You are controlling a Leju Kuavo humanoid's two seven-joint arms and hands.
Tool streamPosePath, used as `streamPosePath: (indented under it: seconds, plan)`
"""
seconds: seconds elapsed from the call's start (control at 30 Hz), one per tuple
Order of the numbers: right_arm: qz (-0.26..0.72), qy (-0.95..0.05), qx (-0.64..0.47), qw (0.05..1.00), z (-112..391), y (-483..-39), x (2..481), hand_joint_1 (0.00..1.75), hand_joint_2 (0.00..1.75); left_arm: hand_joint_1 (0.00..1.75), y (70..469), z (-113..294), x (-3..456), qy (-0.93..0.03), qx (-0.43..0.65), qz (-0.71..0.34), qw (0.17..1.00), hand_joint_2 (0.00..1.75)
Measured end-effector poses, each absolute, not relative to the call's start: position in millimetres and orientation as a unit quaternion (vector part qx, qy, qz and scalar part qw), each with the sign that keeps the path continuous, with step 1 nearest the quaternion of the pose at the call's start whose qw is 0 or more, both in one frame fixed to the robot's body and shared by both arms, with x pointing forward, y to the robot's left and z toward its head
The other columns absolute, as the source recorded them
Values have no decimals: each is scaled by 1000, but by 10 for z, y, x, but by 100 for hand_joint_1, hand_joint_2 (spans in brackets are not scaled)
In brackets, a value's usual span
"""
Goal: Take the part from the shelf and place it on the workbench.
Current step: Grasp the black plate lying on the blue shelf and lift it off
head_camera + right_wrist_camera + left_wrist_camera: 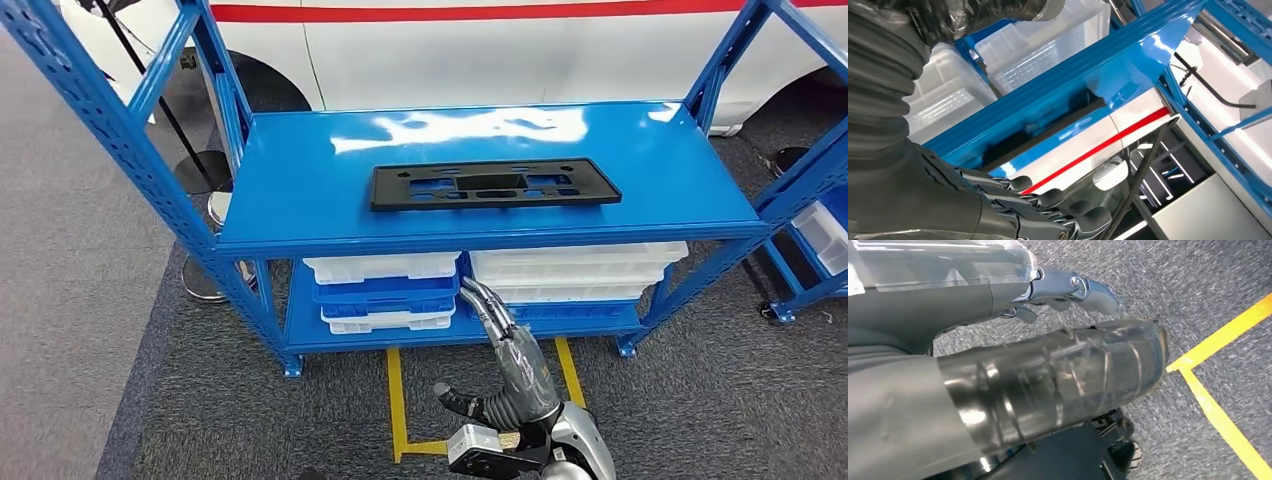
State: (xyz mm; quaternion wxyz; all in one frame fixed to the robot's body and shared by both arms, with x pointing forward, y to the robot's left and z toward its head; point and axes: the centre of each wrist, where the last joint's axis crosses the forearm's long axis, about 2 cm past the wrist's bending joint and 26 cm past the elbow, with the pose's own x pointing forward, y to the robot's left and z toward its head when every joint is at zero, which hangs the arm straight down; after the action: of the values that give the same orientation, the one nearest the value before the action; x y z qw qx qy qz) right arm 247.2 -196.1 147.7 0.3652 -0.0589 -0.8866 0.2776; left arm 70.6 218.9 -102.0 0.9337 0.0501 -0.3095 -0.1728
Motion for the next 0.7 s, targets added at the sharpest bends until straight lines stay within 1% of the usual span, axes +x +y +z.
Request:
streamPosePath:
  seconds: [0.7]
  plan:
    - [274, -886, -62, 369, 1461, -1983, 2446, 0, 175, 0, 2173, -1017, 711, -308, 50, -178, 933, 0]
